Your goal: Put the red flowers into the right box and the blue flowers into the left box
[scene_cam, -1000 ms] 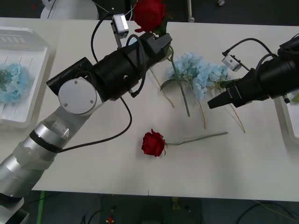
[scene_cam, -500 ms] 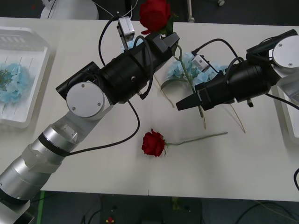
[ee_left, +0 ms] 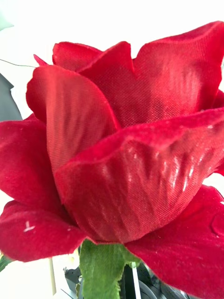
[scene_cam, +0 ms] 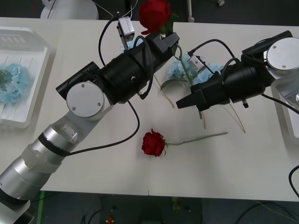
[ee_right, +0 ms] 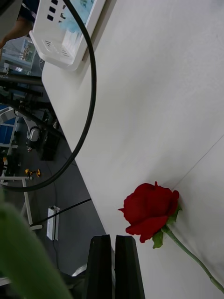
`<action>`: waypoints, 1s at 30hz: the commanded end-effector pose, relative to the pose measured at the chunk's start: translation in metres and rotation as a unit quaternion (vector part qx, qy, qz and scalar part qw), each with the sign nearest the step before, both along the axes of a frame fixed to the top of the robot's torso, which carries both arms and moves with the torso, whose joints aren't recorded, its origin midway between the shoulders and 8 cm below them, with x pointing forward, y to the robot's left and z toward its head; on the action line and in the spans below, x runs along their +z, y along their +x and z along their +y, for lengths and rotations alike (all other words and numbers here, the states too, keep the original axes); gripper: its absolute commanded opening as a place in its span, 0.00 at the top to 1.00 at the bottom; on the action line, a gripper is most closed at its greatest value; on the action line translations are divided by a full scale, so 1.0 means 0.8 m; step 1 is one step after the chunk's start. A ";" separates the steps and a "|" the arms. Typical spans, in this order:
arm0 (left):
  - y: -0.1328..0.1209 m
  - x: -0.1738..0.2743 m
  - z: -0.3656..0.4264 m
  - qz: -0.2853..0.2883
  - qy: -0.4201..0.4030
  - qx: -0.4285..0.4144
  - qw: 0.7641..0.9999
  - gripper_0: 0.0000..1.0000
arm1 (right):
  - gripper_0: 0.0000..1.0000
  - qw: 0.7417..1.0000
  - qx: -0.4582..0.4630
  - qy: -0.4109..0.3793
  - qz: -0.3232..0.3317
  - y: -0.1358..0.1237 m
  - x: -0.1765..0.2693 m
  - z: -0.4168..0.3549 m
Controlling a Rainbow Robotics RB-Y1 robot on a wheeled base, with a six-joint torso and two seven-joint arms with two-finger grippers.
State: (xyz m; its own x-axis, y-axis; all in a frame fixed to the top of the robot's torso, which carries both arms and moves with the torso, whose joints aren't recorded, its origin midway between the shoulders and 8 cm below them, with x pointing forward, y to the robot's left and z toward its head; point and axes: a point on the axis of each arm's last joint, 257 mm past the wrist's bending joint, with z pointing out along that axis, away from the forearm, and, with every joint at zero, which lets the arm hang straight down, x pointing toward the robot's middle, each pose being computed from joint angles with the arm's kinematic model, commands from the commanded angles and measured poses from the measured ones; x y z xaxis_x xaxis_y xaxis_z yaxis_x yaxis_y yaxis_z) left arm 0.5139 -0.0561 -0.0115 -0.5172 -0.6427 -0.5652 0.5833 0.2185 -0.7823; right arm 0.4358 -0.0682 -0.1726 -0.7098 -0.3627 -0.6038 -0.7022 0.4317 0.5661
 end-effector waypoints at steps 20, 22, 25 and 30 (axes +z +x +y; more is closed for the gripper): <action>0.015 -0.014 0.141 -0.005 0.138 -0.004 0.990 0.00 | 1.00 0.996 -0.029 -0.064 -0.056 0.034 -0.002 -0.047; 0.014 -0.023 0.165 0.003 0.169 -0.007 0.986 0.00 | 1.00 0.992 -0.071 -0.089 -0.055 0.054 -0.003 -0.080; 0.014 -0.037 0.199 0.014 0.218 -0.005 0.976 0.00 | 1.00 0.978 -0.133 -0.141 -0.072 0.084 -0.003 -0.146; 0.008 -0.070 0.256 0.047 0.303 -0.005 0.952 0.00 | 1.00 0.949 -0.217 -0.215 -0.082 0.121 0.002 -0.250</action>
